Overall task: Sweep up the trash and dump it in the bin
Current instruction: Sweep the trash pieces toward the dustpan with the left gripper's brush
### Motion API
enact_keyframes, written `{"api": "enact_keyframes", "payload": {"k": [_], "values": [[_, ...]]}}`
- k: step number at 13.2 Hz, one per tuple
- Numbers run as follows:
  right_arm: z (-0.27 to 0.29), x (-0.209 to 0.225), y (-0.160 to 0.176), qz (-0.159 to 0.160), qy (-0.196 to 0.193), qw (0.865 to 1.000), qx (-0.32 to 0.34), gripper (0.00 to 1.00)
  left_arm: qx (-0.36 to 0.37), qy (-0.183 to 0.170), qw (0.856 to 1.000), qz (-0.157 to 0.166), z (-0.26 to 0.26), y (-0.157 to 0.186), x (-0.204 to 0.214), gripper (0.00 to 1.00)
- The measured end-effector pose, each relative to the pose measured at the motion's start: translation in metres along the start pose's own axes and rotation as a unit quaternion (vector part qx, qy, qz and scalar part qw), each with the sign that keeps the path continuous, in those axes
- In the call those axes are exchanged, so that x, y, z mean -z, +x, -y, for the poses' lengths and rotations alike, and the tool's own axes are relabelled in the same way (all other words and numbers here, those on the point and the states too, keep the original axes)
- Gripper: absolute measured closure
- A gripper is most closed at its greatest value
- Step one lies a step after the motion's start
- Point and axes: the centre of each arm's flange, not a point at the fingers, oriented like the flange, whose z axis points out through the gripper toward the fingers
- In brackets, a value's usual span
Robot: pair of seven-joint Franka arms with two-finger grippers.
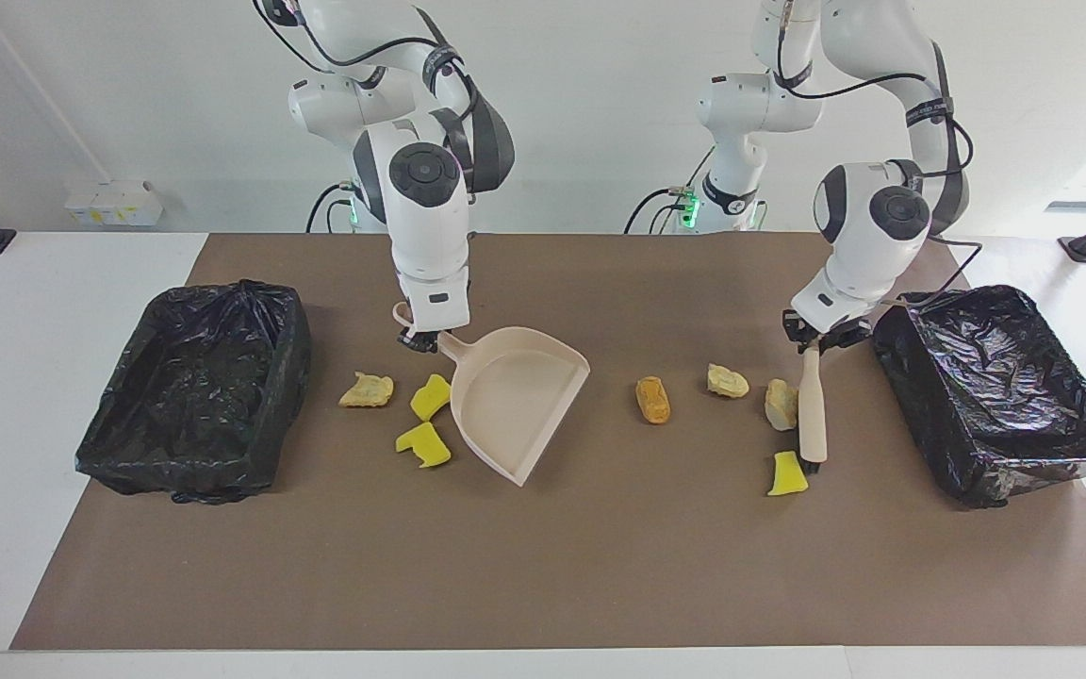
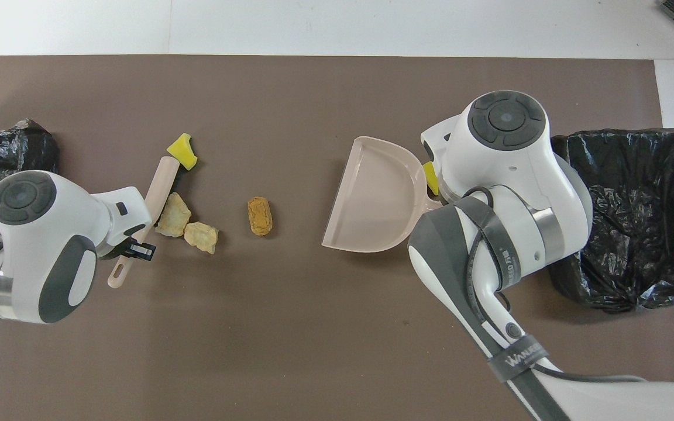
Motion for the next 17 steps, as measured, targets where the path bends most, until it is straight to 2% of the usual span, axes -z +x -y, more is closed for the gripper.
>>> {"api": "enact_keyframes", "payload": {"k": [5, 7, 11, 15, 17], "values": [[0.014, -0.028, 0.019, 0.014, 0.008, 0.999, 0.038, 0.68, -0.034, 0.011, 0.999, 0.034, -0.080, -0.007, 0.010, 0.73], [0.022, -0.040, 0.028, 0.013, 0.006, 0.999, 0.049, 0.68, -0.040, 0.014, 0.999, 0.029, -0.094, -0.007, 0.016, 0.73], [0.031, -0.060, 0.037, 0.000, 0.005, 0.998, 0.055, 0.68, -0.079, 0.012, 0.997, -0.019, -0.056, 0.013, 0.039, 0.73], [0.039, -0.073, 0.047, -0.013, -0.008, 0.998, 0.065, 0.68, -0.104, 0.018, 0.993, -0.056, 0.007, 0.038, 0.043, 0.73], [0.042, -0.072, 0.050, -0.013, -0.008, 0.998, 0.068, 0.68, -0.118, 0.025, 0.990, -0.073, 0.023, 0.056, 0.041, 0.73]]}}
